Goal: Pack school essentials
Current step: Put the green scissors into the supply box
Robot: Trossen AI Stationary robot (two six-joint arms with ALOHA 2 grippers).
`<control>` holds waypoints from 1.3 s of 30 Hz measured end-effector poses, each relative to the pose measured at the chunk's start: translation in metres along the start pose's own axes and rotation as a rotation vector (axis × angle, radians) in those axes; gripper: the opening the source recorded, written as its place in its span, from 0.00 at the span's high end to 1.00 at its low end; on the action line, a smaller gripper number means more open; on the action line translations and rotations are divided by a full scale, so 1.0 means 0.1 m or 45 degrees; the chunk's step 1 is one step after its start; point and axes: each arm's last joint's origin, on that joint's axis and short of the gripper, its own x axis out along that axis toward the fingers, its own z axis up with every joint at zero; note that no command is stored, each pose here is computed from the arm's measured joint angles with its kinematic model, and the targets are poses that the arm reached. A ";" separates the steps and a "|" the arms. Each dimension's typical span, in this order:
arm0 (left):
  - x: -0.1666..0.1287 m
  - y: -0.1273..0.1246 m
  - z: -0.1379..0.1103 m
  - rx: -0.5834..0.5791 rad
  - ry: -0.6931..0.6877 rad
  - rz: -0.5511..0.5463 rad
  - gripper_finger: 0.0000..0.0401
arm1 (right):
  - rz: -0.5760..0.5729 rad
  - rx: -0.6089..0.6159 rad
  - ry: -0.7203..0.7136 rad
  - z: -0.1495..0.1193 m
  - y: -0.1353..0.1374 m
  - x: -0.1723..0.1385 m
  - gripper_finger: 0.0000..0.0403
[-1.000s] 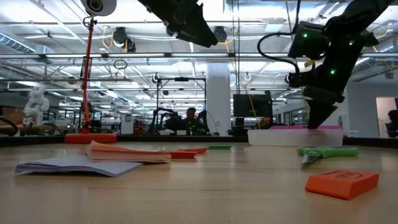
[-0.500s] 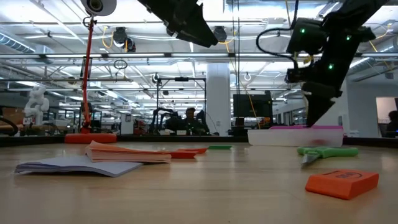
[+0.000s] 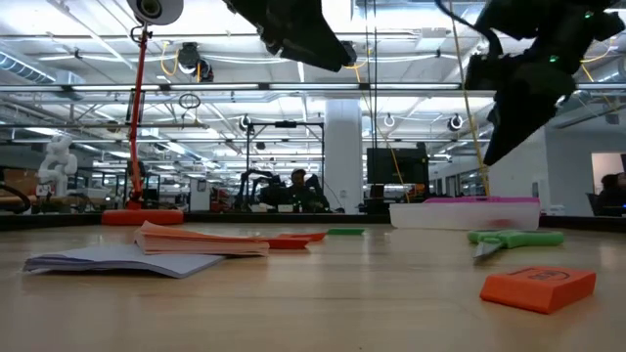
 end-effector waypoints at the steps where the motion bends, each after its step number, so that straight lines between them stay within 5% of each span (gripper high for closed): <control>1: 0.00 -0.04 -0.01 0.027 0.012 -0.011 0.43 | 0.017 -0.068 0.012 -0.01 0.05 0.01 1.00; 13: -0.02 -0.07 -0.05 -0.015 0.060 -0.015 0.43 | 0.195 -0.682 0.020 0.00 0.56 0.37 0.68; 19: -0.02 -0.08 -0.09 -0.004 0.113 -0.018 0.43 | 0.343 -0.803 0.050 -0.04 0.71 0.51 0.56; 39: -0.03 -0.09 -0.10 0.011 0.118 -0.023 0.43 | 0.340 -1.057 0.197 -0.15 0.76 0.77 0.54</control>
